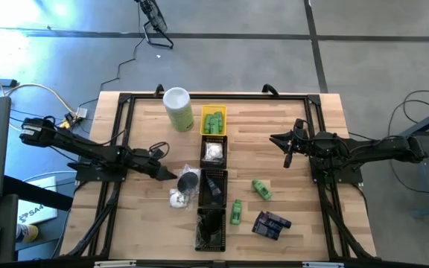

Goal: Pick & Place Travel size toiletries
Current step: Put the black hairbrush into the bottom black basket

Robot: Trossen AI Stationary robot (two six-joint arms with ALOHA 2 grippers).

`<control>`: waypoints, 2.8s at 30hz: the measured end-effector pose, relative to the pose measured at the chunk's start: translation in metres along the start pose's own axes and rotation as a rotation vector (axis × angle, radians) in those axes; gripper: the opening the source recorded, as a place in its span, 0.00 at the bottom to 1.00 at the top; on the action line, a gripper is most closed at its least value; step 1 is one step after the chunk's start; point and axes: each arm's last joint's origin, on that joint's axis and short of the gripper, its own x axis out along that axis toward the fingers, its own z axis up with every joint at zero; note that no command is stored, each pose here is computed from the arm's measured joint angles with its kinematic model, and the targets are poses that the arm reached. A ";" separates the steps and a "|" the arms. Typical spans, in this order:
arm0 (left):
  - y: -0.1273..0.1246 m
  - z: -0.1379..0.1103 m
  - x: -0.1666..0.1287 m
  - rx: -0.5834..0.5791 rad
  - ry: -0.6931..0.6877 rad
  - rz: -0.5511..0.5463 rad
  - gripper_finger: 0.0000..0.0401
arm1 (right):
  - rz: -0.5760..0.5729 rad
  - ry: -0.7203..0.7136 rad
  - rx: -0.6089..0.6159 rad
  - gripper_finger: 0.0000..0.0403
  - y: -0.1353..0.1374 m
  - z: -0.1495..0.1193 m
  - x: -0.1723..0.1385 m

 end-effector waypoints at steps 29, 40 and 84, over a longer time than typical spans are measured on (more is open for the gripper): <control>-0.015 -0.002 0.041 0.016 0.042 0.126 0.73 | 0.000 0.001 0.000 0.11 0.000 0.000 0.000; -0.015 -0.002 0.044 0.005 0.044 0.105 0.72 | 0.000 0.001 0.000 0.11 0.000 0.000 0.000; -0.027 -0.002 0.044 0.032 0.114 -0.045 0.01 | 0.000 0.000 0.000 0.11 0.000 0.000 0.000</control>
